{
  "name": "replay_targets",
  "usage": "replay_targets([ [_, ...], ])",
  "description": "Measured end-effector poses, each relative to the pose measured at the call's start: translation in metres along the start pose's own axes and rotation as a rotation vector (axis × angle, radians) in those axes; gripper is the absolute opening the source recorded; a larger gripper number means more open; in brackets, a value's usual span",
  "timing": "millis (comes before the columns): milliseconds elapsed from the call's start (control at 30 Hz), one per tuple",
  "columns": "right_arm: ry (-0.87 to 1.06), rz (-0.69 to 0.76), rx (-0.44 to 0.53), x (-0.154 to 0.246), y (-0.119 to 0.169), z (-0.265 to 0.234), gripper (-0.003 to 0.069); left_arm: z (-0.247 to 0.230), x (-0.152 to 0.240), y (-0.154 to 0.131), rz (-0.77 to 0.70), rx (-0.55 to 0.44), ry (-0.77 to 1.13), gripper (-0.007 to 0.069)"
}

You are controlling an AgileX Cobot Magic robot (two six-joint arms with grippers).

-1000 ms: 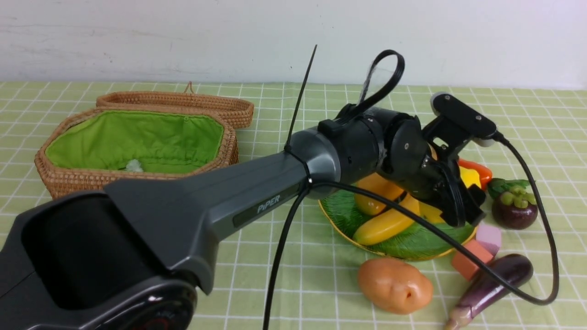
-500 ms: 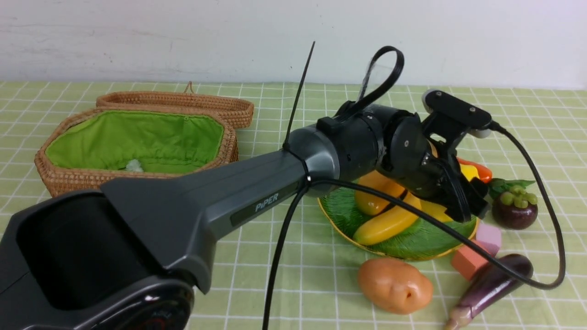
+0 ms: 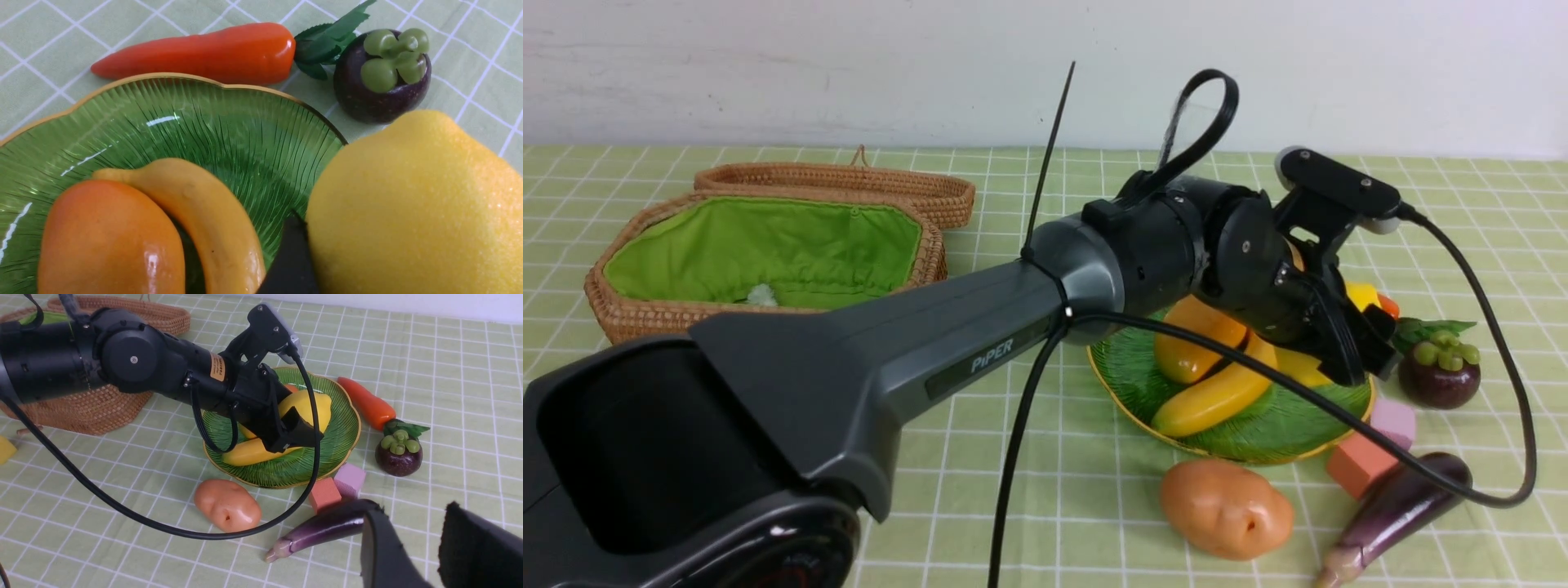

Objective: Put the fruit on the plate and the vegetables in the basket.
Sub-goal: Grab a lemon with your left arm and place it on the plate on the right

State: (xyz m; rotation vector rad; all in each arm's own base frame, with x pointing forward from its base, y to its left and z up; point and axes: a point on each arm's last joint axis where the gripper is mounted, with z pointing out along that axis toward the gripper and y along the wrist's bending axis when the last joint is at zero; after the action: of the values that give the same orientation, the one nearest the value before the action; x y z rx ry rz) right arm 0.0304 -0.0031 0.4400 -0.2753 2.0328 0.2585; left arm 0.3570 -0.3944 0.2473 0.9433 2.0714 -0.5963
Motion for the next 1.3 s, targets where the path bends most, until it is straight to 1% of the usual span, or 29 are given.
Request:
replay_targets([
  [333,-0.006,-0.002,-0.002,-0.0006,0.0001,0.0,0.0223,0.0,-0.0007,0.0001,-0.001,-0.001,-0.008,0.0591],
  [600,-0.006,-0.015,-0.002,-0.0006,0.0001,0.0,0.0223,0.0044,-0.0034,0.0015,-0.022,-0.009,-0.069,0.0593],
  [833,-0.006,-0.021,-0.002,-0.0006,0.0001,0.0,0.0223,0.0048,-0.0021,0.0006,-0.039,0.003,-0.057,0.0594],
  [1100,-0.001,-0.021,0.0,-0.0001,0.0,0.0,0.0223,0.0059,-0.0007,0.0005,-0.044,0.005,-0.05,0.0613],
  [1300,0.0,-0.021,0.0,0.0,0.0,0.0,0.0223,0.0064,-0.0007,-0.0011,-0.148,0.026,-0.052,0.06],
])
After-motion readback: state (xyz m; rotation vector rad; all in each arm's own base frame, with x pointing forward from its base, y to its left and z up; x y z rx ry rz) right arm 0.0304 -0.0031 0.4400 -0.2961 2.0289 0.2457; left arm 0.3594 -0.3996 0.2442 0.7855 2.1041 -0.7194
